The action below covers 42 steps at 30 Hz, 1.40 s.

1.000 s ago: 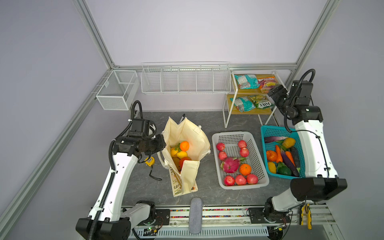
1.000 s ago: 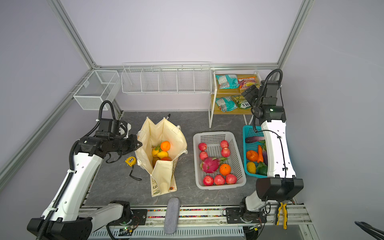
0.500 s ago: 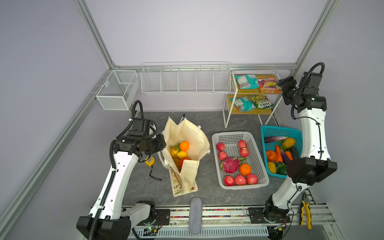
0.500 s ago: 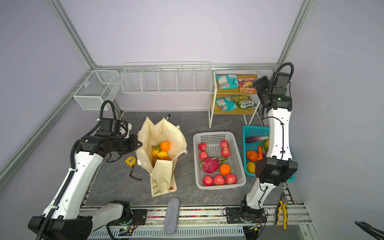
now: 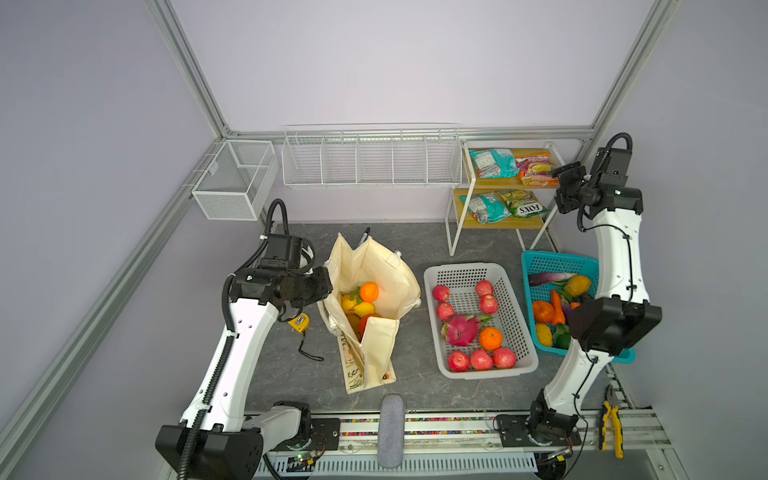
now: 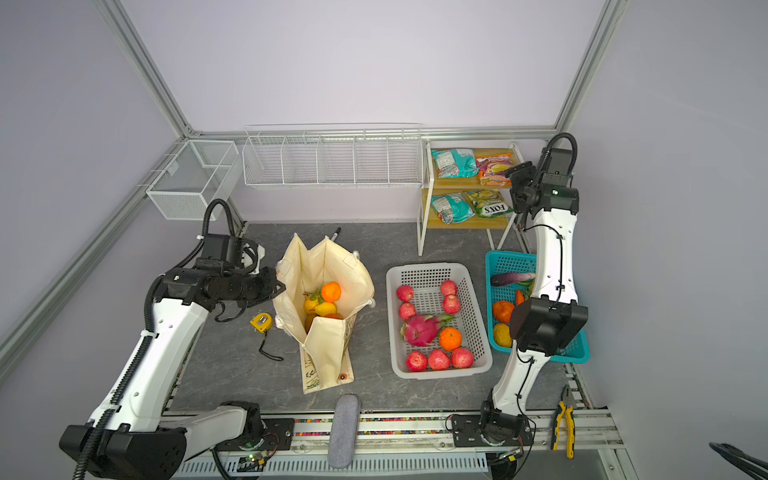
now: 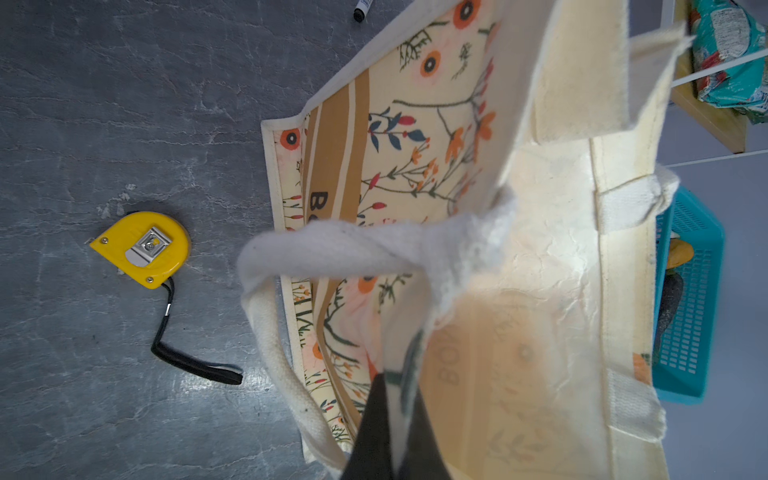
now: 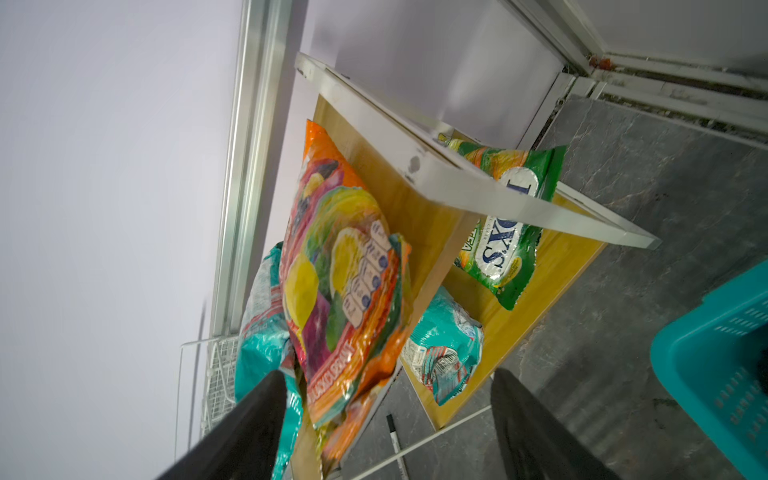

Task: Place the food into the grocery bag and tie it
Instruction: 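Grasp the colourful fruit-candy bag on the shelf with the right gripper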

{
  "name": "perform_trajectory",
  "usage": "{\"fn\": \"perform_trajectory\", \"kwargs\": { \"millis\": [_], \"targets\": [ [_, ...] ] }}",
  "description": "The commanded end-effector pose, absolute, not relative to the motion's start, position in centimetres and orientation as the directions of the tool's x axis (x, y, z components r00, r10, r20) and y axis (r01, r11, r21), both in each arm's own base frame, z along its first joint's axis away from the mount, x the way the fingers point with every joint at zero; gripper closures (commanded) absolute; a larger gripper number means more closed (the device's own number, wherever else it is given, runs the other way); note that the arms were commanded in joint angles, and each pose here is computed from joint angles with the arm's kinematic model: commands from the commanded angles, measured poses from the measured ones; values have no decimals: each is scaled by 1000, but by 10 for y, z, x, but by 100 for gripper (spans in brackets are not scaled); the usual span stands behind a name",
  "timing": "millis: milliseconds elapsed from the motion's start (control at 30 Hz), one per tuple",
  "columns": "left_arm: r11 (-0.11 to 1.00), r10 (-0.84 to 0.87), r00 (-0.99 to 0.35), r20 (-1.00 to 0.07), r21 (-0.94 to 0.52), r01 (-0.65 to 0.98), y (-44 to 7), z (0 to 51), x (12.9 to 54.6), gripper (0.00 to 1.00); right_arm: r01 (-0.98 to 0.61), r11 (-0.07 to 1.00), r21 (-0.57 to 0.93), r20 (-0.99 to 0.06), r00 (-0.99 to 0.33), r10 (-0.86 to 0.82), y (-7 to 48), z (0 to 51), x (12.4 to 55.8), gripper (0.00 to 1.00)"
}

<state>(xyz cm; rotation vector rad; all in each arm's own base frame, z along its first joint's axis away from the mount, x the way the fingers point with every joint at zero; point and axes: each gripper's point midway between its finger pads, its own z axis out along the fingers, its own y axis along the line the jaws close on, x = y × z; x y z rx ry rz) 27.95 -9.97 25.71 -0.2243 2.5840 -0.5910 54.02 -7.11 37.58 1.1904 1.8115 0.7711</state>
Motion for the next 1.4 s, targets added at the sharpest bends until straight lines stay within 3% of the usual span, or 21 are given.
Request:
{"fn": "perform_trajectory", "kwargs": {
  "millis": [0, 433, 667, 733, 867, 967, 1367],
  "targets": [
    [898, -250, -875, -415, -436, -50, -100, 257, 282, 100, 406, 314, 858, -246, -213, 946, -71, 381, 550, 26],
    [895, -270, -866, -421, -442, -64, -99, 253, 288, 100, 366, 288, 885, -228, -199, 953, -71, 390, 566, 49],
    [893, -266, -869, -418, -447, -59, -102, 253, 293, 100, 365, 294, 884, -235, -198, 952, -72, 392, 564, 71],
    [894, -262, -871, -416, -444, -57, -102, 252, 294, 100, 363, 293, 885, -236, -194, 952, -73, 392, 565, 71],
    [897, -253, -873, -416, -439, -51, -102, 254, 294, 100, 361, 283, 889, -230, -183, 956, -74, 391, 569, 55],
    [899, -253, -873, -417, -435, -53, -101, 254, 293, 100, 361, 280, 889, -228, -182, 957, -74, 389, 572, 54],
    [900, -256, -872, -418, -432, -56, -100, 256, 290, 100, 364, 280, 888, -227, -181, 957, -75, 383, 578, 73]
  ]
}}
